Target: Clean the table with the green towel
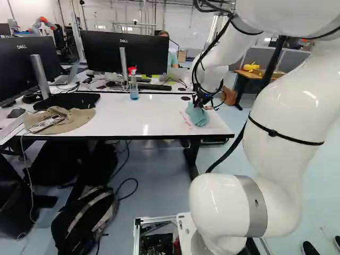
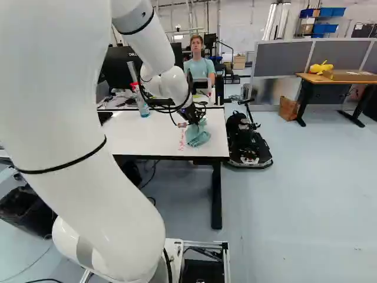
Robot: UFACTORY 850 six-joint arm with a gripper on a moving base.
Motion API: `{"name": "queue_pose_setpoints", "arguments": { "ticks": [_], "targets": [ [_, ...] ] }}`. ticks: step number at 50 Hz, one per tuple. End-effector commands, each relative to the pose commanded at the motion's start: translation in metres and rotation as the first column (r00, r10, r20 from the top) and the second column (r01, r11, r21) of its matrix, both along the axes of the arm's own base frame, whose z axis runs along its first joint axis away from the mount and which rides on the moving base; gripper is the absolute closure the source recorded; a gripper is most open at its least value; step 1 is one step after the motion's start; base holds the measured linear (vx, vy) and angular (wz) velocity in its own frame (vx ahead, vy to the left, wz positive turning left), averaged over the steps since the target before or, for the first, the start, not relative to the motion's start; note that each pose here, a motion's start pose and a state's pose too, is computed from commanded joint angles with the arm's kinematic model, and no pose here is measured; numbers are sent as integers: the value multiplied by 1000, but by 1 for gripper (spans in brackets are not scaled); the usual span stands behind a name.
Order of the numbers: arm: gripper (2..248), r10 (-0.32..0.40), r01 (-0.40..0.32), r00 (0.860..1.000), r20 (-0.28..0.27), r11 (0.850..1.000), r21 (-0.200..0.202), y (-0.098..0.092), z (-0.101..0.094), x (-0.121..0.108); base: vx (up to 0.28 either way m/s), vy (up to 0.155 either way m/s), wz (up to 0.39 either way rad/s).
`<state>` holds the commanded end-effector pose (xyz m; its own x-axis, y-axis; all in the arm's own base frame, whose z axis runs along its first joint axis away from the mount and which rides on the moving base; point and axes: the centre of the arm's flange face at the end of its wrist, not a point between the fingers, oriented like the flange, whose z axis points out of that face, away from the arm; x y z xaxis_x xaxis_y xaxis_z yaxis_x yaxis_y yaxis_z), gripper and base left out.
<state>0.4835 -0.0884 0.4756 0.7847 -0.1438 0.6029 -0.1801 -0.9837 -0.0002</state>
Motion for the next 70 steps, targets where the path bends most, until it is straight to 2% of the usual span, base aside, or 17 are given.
{"name": "queue_pose_setpoints", "arguments": {
  "ticks": [16,70],
  "targets": [
    [212,14,-14,999,39,1000,-7,7,19,3,0,0,0],
    [212,168,-168,984,52,986,-9,82,18,64,0,0,0]
  ]
}}
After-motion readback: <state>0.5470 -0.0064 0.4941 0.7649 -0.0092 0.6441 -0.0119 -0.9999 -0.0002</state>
